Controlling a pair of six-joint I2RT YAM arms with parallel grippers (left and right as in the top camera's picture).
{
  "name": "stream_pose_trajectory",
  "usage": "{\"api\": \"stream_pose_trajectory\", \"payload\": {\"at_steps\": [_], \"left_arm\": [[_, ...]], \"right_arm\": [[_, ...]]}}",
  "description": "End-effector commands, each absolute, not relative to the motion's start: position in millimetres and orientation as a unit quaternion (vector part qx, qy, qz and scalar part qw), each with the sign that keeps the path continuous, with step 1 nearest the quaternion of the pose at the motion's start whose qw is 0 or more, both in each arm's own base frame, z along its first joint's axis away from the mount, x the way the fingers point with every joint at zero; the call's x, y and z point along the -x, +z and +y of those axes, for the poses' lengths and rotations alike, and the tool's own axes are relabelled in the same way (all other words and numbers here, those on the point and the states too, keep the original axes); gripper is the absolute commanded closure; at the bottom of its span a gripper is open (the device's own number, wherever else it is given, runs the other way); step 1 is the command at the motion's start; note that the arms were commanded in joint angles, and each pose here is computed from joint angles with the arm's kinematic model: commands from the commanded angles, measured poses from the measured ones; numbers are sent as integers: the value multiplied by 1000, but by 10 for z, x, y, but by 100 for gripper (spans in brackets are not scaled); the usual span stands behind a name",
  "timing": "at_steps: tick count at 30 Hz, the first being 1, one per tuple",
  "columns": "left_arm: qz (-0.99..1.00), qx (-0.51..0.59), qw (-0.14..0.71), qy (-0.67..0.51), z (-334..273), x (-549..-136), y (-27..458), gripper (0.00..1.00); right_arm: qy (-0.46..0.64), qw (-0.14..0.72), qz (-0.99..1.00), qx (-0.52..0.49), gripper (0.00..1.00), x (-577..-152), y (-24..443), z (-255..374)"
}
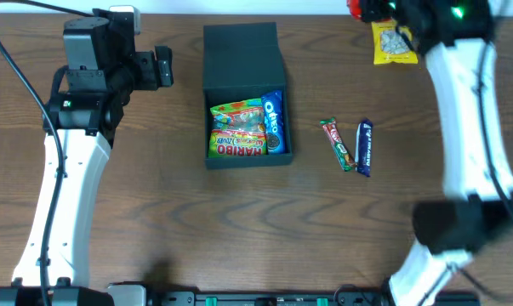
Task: Pack container
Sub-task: 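Carry the red Hacks bag into the box and release it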
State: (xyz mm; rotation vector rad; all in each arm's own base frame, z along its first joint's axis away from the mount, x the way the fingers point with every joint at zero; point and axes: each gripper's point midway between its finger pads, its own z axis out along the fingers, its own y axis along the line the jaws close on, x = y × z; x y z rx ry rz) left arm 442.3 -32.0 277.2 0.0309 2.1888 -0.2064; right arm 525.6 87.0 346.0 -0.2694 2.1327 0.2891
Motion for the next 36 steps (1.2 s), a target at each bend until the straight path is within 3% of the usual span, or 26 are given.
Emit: {"api": "stream_pose_trajectory", "payload": {"at_steps": [1,8,17,24,32,36], "left_arm": [[880,-12,468,-83,-317,-4455,2901,5],[879,-12,469,-83,-317,-4458,2906,5],[880,-12,468,-83,-317,-4454,2903,5],[878,-10,470,-84,-314,-4401,2954,5],[888,-9,452,-84,-313,-4336,2880,5],[890,-8,448,-84,-315,-4322,2861,5]], "right_arm": [[126,488,855,119,87,-4833,3622,867],[125,514,841,112,88,-4239,3401,1023],[211,362,899,127,88,-4125,2271,2174],[243,253,934,61,94,-4031,1399,2812],[217,224,950,7,96,-3853,1034,3101],[179,268,947,-4,96,-3866,1062,3159]]}}
